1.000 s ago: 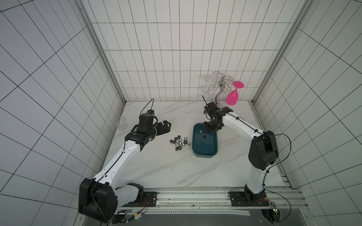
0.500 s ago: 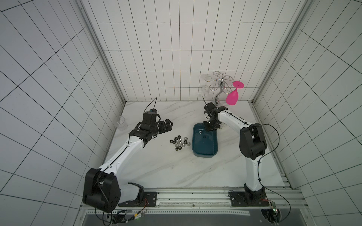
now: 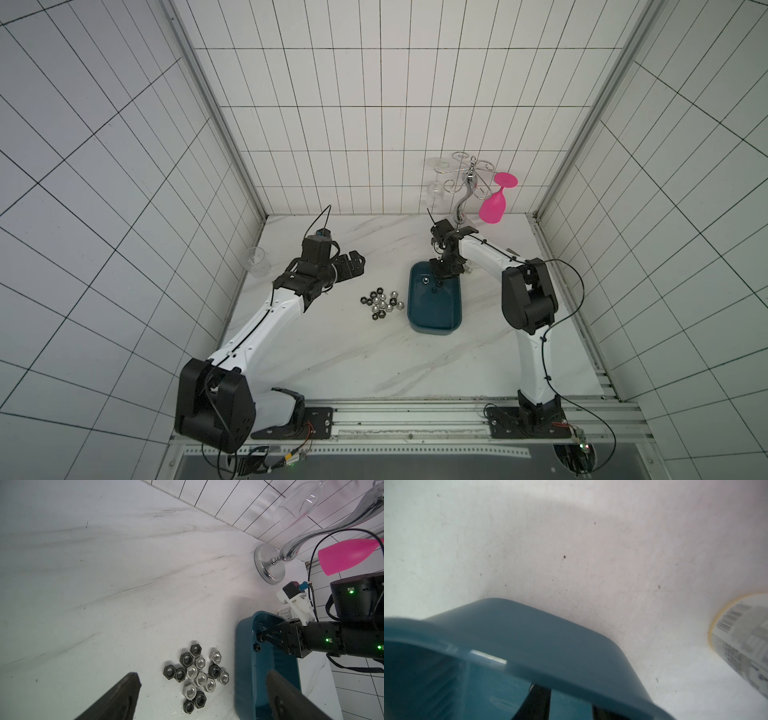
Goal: Put the nuts on the desktop into the storage box
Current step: Place the nut in the storage box, then pick up the nut from the center of the board.
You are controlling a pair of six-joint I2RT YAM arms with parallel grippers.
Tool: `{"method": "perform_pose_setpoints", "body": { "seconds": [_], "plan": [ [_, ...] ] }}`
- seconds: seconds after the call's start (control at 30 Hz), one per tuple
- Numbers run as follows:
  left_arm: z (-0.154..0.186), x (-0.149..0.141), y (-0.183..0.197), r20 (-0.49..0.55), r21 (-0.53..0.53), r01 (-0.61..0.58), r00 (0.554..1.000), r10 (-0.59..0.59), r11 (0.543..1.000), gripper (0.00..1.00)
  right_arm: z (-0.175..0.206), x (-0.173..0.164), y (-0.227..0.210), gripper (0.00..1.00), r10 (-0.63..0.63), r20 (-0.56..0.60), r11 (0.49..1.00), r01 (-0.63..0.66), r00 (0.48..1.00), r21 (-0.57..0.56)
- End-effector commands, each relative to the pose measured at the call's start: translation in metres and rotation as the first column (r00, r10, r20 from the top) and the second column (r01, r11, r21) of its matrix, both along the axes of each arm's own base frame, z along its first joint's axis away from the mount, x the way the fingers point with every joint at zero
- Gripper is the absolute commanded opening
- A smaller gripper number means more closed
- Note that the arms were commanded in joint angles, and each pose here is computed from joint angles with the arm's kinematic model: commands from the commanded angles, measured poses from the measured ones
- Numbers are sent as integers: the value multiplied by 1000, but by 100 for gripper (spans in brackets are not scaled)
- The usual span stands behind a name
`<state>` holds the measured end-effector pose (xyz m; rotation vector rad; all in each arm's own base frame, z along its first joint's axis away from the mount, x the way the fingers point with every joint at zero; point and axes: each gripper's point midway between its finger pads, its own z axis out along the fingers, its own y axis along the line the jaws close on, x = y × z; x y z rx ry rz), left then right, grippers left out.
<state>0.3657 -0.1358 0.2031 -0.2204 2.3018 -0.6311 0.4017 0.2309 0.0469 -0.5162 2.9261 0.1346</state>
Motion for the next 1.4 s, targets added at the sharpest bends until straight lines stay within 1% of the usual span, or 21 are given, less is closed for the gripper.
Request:
{"method": "perform_pose_setpoints", "body": {
  "seconds": [0.0,0.13,0.23,0.3,0.37,0.47,0.6,0.73,0.83,1.0,1.1,1.23,1.37],
  "plan": [
    [15,-4,5,41,7,-17,999,17,1000,98,12,7,-1,36,-3,26,1000,3,1000,4],
    [21,-7,14,62,33,-50,997,48,998,98,43,6,4,36,-2,91,999,-2,996,41],
    [25,-9,24,89,45,-93,992,88,995,98,78,2,16,37,12,164,996,-25,986,82],
    [24,-11,32,87,41,-118,990,114,992,98,100,-6,31,39,42,212,992,-66,976,106],
    [21,-12,40,71,22,-143,987,141,990,99,114,-16,49,39,80,239,986,-112,968,125],
    [17,-14,51,51,-9,-169,984,169,986,99,122,-34,81,40,152,245,971,-191,958,144],
    [19,-21,70,52,-10,-211,976,212,977,98,112,-50,119,42,224,221,952,-262,949,158],
    [12,-31,83,29,2,-243,970,243,970,98,90,-56,147,43,263,170,942,-291,950,169],
    [7,-37,85,22,0,-247,969,247,969,99,73,-59,163,45,288,144,938,-309,947,158],
    [5,-38,86,17,2,-238,971,238,971,98,44,-55,161,45,290,90,952,-297,953,75],
    [6,-37,87,19,5,-235,972,235,972,99,28,-59,156,45,301,55,952,-303,952,34],
    [6,-37,86,19,3,-233,972,233,973,99,8,-64,150,45,307,13,952,-307,952,-1],
    [5,-38,87,18,8,-234,972,234,972,98,-3,-68,150,45,320,-11,947,-320,947,-18]
  ]
}}
